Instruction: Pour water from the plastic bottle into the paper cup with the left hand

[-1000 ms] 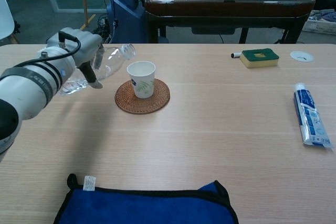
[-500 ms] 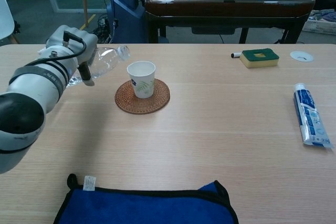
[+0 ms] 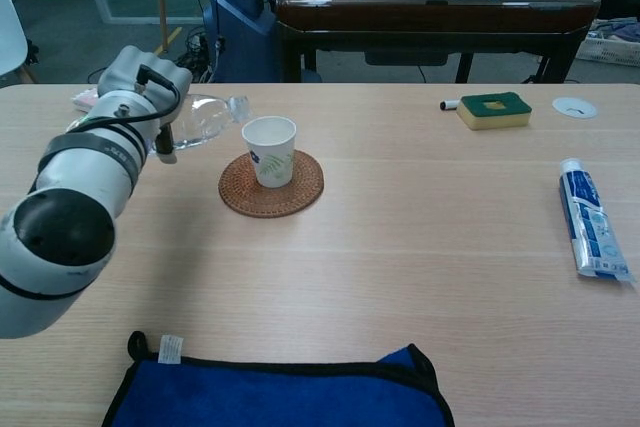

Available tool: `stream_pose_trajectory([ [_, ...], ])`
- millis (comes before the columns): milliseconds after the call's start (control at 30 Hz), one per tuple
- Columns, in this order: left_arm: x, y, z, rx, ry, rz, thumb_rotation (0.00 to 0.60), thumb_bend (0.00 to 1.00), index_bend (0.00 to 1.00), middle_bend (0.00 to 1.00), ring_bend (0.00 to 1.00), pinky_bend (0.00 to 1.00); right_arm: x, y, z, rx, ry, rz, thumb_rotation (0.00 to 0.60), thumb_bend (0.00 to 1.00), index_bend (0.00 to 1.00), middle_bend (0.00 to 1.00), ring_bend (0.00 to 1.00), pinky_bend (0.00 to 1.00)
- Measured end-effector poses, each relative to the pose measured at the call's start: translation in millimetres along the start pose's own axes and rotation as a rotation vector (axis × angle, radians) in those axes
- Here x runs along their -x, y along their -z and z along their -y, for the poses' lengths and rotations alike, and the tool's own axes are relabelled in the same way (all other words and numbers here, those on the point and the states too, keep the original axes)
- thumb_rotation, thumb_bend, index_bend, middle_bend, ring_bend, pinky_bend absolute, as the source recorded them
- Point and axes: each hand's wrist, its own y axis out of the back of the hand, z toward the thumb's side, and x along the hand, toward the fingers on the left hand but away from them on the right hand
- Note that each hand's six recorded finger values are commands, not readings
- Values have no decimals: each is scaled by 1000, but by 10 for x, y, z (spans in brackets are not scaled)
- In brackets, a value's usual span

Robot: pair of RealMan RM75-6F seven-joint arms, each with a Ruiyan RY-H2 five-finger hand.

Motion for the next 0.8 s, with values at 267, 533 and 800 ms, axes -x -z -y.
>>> stream_pose_trajectory([
  [267,-10,-58,2,-31,13,-14,600,151,723,851,454,257,-9,-11,-13,5,1,-5,600,461,562,515,473,465],
  [533,-17,-127,13,-80,19,-17,600,153,723,854,455,257,-3,8,-21,13,1,-1,600,462,562,515,474,465],
  [800,-40,-172,-16,-120,30,-31,600,160,723,853,455,259,-2,3,-15,15,-3,-2,600,462,562,515,473,465],
])
